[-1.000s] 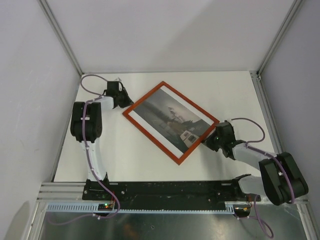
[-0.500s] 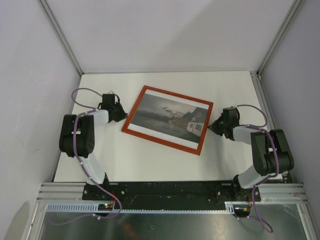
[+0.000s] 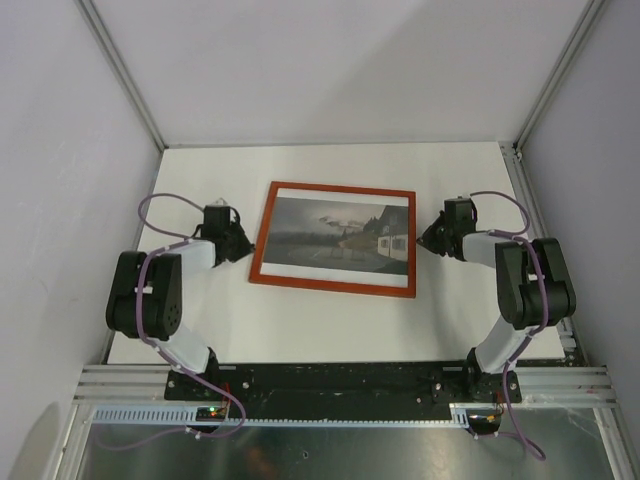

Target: Put the photo into the frame

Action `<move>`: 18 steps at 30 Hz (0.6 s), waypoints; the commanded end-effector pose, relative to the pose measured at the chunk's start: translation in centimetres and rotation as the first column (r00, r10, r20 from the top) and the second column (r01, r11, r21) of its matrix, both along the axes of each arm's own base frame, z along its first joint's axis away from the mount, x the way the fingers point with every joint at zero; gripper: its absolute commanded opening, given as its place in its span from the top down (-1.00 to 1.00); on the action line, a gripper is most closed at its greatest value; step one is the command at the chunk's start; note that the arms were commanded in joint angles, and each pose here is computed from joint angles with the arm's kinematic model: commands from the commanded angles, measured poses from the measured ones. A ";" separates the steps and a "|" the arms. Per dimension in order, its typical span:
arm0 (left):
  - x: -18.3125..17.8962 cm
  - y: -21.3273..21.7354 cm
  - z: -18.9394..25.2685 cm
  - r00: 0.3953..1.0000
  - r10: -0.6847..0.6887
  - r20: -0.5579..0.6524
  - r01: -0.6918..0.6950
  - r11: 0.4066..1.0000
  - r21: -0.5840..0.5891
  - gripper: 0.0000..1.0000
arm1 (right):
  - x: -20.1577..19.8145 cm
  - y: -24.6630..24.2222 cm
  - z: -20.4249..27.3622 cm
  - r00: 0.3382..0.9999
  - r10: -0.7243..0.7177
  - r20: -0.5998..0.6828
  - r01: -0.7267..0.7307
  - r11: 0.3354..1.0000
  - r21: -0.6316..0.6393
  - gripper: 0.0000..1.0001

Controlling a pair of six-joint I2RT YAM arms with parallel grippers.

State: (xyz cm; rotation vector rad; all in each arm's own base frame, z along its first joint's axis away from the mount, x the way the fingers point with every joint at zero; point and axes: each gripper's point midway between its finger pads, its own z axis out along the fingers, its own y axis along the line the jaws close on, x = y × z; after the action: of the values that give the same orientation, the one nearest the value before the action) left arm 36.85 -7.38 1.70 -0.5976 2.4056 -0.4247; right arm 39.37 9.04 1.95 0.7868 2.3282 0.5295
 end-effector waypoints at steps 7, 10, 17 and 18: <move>-3.9 -4.2 0.3 0.994 -0.096 -0.043 0.091 0.990 -0.110 1.00 | -3.7 2.4 -3.5 0.973 0.126 -0.192 -0.122 0.992 0.034 1.00; -4.0 -4.1 0.2 0.995 -0.095 -0.044 0.090 0.991 -0.103 1.00 | -3.4 2.5 -3.5 0.973 0.128 -0.190 -0.125 0.992 0.029 1.00; -4.2 -4.1 0.2 0.994 -0.103 -0.043 0.098 0.990 -0.100 1.00 | -3.2 2.6 -3.7 0.971 0.133 -0.197 -0.132 0.991 0.018 1.00; -4.2 -4.1 0.1 0.994 -0.104 -0.043 0.099 0.990 -0.099 1.00 | -3.2 2.6 -3.7 0.971 0.133 -0.197 -0.132 0.991 0.017 1.00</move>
State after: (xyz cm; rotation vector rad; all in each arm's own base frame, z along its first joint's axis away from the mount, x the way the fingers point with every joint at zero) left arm 34.61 -7.79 1.64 -0.6006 2.4168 -0.4163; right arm 40.80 8.97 1.97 0.7506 2.3459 0.5003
